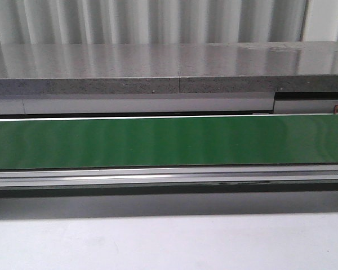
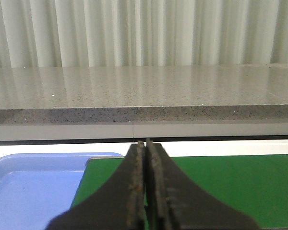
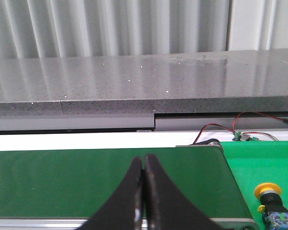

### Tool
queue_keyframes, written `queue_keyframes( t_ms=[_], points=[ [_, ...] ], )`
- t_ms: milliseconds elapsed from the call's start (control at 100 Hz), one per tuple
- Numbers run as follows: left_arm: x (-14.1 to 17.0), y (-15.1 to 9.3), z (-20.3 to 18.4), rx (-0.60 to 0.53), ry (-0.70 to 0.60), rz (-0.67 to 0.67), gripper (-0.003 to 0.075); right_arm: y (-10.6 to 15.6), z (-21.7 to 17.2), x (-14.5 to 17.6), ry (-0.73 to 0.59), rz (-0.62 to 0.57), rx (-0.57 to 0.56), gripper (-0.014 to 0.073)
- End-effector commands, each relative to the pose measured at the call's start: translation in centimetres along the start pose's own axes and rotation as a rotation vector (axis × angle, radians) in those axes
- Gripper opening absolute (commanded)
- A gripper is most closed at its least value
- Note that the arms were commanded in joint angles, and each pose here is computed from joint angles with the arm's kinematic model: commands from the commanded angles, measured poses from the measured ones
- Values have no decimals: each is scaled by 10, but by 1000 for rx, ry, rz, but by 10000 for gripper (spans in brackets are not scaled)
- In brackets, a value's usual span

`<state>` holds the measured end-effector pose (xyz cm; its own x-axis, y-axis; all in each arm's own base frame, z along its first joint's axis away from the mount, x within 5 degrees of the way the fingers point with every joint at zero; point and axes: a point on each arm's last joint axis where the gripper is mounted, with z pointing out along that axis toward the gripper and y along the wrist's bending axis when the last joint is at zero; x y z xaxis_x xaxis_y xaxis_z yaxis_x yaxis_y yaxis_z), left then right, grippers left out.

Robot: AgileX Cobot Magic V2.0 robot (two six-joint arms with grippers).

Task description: Move button from right to left

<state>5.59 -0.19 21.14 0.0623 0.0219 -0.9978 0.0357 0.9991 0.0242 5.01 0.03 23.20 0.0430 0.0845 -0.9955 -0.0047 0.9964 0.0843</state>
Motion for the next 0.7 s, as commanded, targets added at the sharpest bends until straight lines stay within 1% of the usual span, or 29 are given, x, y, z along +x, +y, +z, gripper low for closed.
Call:
queue_keyframes(
  t_ms=[0, 80, 280, 400, 500, 690],
  points=[
    [-1, -1, -3, 4, -96, -8, -20, 3, -4, -30, -14, -1, -2, -67],
    [-1, -1, -3, 4, -96, -8, -20, 4, -3, -46, 54, -2, 0, -67],
    [-1, -1, -3, 4, -96, -8, -20, 8, 15, -76, 353, -3, 16, -67],
    [-1, -1, -3, 4, -96, -8, -20, 9, 32, -87, 492, -2, 24, -67],
    [-1, -1, -3, 4, -96, -8, -20, 9, 45, -92, 537, -1, 27, -67],
    [-1, -1, -3, 4, -96, -8, -20, 8, 60, -86, 584, 0, 32, -67]
  ],
)
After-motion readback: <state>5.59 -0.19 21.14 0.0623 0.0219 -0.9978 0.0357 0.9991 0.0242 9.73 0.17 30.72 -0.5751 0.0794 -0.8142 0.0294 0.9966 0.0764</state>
